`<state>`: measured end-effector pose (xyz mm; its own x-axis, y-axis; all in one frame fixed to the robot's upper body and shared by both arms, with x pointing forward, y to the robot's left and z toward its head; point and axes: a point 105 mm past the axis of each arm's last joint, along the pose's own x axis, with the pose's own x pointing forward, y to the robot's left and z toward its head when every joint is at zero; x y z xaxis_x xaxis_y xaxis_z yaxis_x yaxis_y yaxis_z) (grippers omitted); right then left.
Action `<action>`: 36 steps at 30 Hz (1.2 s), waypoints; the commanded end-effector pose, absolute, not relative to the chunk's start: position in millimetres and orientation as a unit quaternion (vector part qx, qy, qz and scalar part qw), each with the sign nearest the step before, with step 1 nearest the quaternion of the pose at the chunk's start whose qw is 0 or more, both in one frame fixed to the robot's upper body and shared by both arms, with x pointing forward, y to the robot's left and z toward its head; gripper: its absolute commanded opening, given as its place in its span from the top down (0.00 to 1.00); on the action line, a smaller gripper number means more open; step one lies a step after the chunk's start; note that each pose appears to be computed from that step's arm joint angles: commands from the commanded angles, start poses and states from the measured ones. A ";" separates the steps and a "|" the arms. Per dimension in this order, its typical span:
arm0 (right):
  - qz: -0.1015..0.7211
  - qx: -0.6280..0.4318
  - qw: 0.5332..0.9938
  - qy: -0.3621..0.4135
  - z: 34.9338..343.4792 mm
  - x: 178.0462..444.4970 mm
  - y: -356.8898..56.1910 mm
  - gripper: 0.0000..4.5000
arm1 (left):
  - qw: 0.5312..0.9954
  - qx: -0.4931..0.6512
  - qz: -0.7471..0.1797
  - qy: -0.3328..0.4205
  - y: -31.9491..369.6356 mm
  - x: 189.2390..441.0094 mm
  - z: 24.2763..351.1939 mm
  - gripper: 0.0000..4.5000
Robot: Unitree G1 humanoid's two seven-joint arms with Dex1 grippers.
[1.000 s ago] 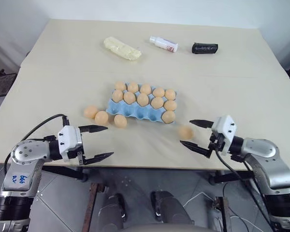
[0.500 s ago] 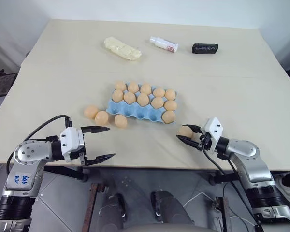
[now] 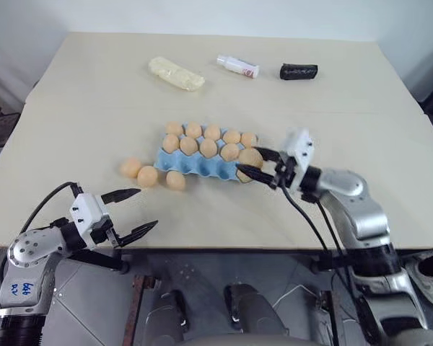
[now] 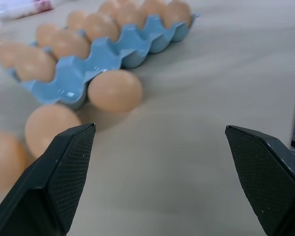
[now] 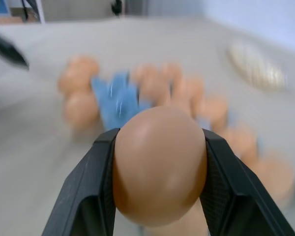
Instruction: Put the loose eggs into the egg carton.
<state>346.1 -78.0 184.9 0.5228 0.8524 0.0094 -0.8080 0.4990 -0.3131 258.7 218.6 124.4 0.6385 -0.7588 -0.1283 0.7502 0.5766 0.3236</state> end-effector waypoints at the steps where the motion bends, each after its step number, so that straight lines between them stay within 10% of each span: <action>1: 0.456 -0.150 0.874 -0.072 175.8 362.8 -75.4 0.60 | 0.891 0.187 -0.413 -0.029 221.4 256.9 134.2 0.00; 3: 0.456 -0.152 0.874 -0.073 174.4 368.7 -70.4 0.60 | 0.893 0.189 -0.408 -0.030 223.2 255.5 135.4 0.00; 11: 0.488 -0.131 0.858 -0.092 178.1 355.7 -63.7 0.01 | 0.905 0.184 -0.383 -0.032 232.8 250.9 137.7 0.00; 28: 0.504 -0.151 0.847 -0.076 160.9 295.5 -151.9 0.00 | 0.936 0.150 -0.319 0.004 263.5 244.6 124.2 0.00; 36: 0.487 -0.163 0.854 -0.081 156.8 296.3 -150.3 0.00 | 0.932 0.092 -0.349 -0.041 190.7 269.3 133.1 0.00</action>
